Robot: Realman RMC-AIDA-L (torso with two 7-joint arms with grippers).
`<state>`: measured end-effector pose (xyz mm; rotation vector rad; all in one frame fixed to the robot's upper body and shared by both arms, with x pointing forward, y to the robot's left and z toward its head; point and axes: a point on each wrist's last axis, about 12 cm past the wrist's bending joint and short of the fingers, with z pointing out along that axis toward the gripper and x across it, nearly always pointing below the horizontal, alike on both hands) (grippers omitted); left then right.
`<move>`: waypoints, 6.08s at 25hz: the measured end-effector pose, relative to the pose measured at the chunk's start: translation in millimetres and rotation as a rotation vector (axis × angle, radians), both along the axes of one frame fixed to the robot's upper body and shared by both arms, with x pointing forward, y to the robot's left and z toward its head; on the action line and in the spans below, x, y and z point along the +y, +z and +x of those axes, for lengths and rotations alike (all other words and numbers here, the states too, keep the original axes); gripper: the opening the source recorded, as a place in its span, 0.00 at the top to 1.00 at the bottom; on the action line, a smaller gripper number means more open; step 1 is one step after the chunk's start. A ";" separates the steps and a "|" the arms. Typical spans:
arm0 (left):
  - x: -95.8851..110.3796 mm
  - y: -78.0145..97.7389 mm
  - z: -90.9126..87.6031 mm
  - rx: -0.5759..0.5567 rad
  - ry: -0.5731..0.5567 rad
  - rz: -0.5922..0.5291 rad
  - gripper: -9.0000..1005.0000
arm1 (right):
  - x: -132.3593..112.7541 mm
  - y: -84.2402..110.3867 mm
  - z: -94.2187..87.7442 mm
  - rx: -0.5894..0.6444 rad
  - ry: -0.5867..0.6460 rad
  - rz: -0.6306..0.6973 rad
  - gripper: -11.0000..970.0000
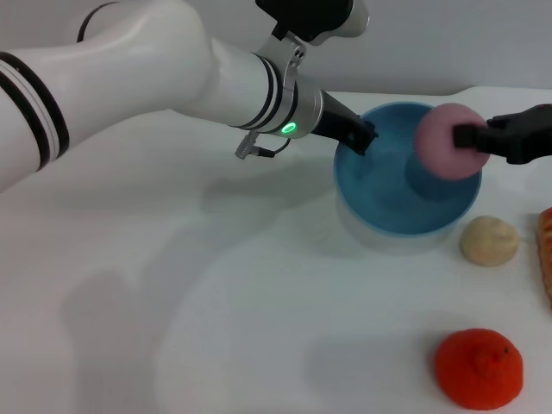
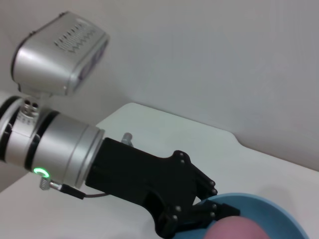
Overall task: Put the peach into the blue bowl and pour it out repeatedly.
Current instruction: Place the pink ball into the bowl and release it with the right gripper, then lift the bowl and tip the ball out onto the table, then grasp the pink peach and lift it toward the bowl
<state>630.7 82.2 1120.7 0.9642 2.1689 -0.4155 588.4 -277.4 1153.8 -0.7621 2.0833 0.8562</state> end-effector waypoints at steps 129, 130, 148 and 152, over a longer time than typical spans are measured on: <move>4.8 -18.4 -27.2 -0.432 0.075 -0.123 0.99 | 21.4 -122.5 -40.5 0.461 -0.101 0.008 0.34; 4.8 -18.4 -27.2 -0.432 0.075 -0.123 0.99 | 22.7 -123.4 -41.1 0.465 -0.096 0.005 0.34; 10.7 -26.7 -26.2 -0.419 0.083 -0.093 0.99 | 18.1 -114.6 -40.0 0.474 -0.064 -0.067 0.72; 8.9 -25.1 -26.8 -0.393 0.069 -0.104 0.99 | 11.3 -101.6 -35.4 0.414 -0.059 -0.055 0.78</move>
